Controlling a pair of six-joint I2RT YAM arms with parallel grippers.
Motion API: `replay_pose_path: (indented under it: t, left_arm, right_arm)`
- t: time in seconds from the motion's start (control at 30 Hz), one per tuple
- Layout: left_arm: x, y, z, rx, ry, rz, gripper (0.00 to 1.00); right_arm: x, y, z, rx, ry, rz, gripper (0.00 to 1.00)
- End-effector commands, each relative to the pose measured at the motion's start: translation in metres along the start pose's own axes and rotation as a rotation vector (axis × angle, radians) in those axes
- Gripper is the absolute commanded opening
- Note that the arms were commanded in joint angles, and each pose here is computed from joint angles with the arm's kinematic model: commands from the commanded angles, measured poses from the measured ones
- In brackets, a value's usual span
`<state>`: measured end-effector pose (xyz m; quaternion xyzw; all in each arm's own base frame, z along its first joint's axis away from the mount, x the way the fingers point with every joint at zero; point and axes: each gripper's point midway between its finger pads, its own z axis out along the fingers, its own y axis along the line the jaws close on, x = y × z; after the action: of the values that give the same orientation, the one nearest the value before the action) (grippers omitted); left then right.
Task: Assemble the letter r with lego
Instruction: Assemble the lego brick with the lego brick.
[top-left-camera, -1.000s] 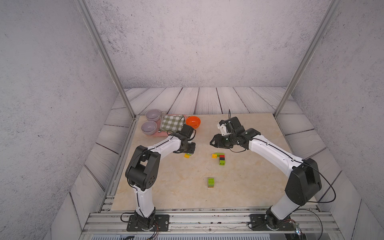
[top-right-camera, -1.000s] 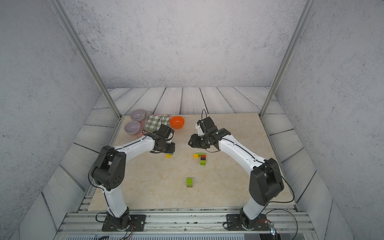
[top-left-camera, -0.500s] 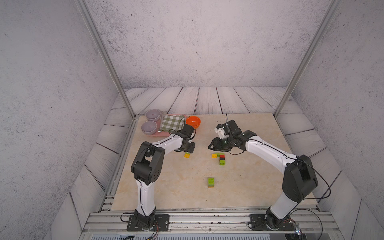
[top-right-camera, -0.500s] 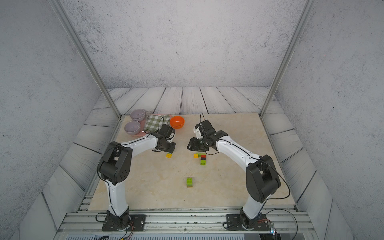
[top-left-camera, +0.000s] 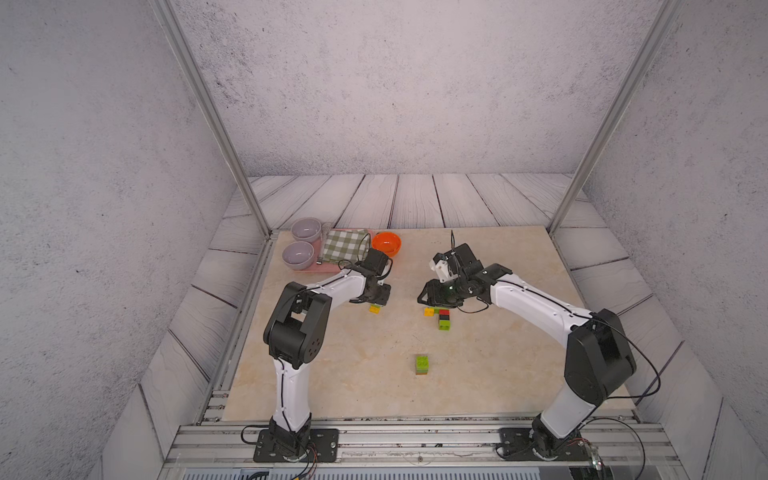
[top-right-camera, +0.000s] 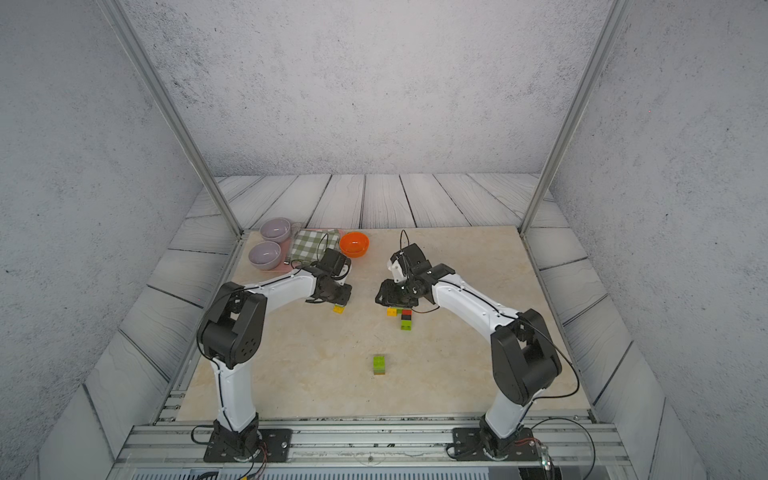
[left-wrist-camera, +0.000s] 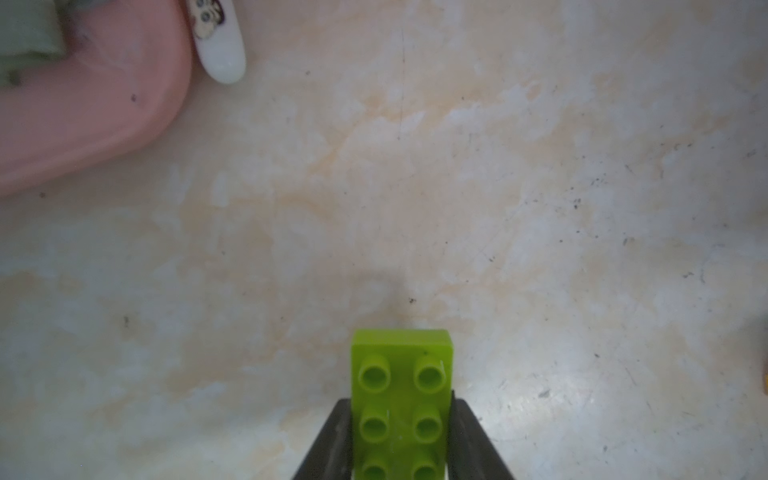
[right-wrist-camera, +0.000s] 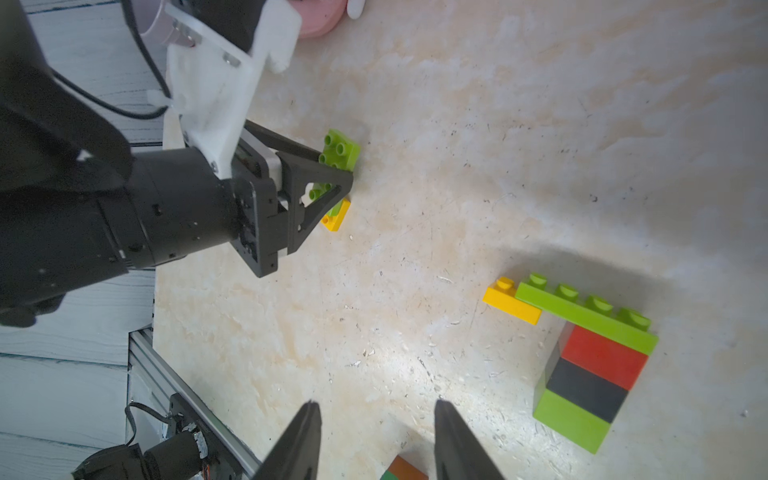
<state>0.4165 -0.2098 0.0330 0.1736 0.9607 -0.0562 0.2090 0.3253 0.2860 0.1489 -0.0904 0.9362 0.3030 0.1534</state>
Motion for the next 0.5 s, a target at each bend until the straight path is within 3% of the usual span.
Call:
replay_pose_path:
  t: [0.0, 0.47]
  left_arm:
    - [0.021, 0.004, 0.013, -0.006, 0.058, 0.01, 0.0]
    - [0.045, -0.004, 0.019, -0.008, 0.094, 0.06, 0.0]
  right_arm:
    - [0.001, 0.005, -0.011, -0.014, -0.016, -0.009, 0.48]
    - [0.011, 0.0, -0.012, -0.01, -0.008, -0.004, 0.48]
